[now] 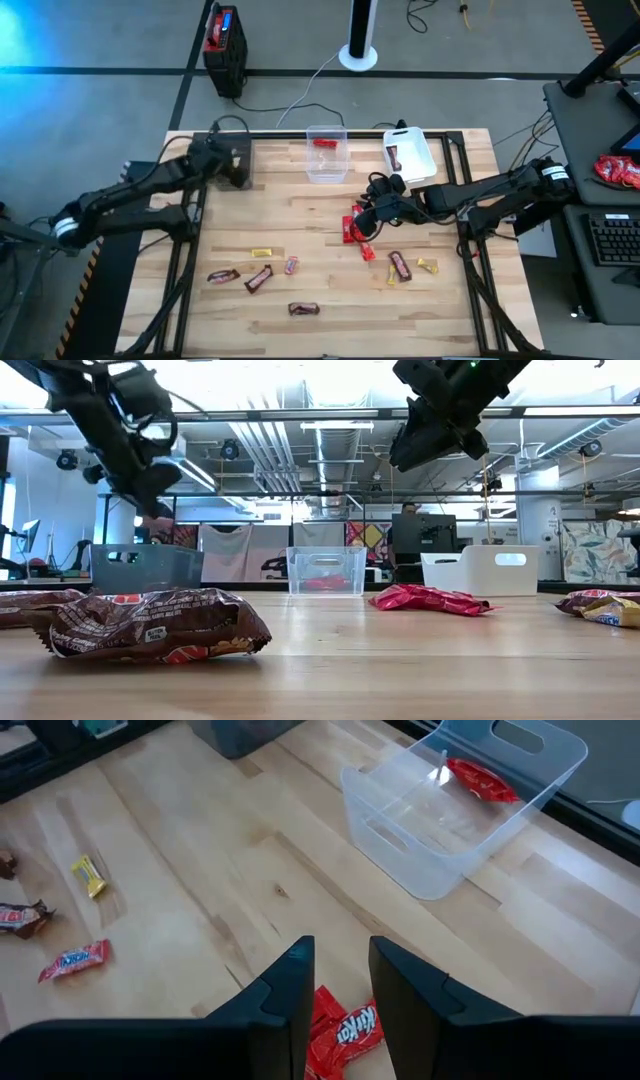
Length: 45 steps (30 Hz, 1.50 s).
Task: Sort candy by brand, put in halloween buckets
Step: Put the pink candy into the black bin, then put the red chocolate bar into the transparent bin
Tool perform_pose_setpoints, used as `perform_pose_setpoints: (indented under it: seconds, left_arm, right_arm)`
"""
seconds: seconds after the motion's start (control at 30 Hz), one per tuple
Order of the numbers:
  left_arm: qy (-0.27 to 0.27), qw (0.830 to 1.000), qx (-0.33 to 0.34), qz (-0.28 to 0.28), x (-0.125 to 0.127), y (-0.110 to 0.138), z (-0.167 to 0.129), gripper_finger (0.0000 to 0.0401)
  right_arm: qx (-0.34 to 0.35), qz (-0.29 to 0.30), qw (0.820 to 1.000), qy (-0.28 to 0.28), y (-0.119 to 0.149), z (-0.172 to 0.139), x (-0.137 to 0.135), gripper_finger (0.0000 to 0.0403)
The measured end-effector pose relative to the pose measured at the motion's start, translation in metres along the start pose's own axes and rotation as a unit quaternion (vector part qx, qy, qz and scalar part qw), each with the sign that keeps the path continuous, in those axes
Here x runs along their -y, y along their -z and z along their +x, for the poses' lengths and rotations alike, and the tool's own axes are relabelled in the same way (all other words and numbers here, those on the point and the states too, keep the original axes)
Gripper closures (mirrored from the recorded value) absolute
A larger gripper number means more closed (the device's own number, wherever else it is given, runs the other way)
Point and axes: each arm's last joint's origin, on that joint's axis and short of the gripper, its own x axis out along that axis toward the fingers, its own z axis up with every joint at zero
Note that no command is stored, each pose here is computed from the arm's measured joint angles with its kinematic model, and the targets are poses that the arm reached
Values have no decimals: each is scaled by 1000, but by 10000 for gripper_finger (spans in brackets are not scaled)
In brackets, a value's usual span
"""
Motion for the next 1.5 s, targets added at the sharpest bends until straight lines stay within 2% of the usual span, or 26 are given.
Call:
perform_pose_setpoints:
  seconds: [0.3,0.7,0.8,0.9,1.1,1.27,1.4,1.5]
  left_arm:
    - [1,999,-37,-4,-6,-1,15,394]
    - [6,999,-33,2,-4,-1,14,305]
    - [33,999,-19,7,0,-2,7,293]
    - [89,996,12,10,7,-3,-4,290]
    - [219,970,94,45,30,-3,-38,289]
    - [307,935,151,93,47,2,-67,289]
    - [362,907,180,118,57,7,-84,289]
    - [383,896,188,126,61,10,-90,289]
  right_arm:
    - [0,4,1000,0,0,0,0,296]
    - [0,5,1000,0,0,0,0,293]
    - [-2,18,1000,-2,0,0,0,290]
    - [-12,44,999,-20,-3,-1,-1,290]
    - [-32,84,994,-64,-10,-5,-6,302]
    - [-45,114,989,-82,-14,-8,-9,314]
    - [-72,136,987,-55,-14,-11,-6,323]
    - [-106,147,983,1,-10,-7,-4,328]
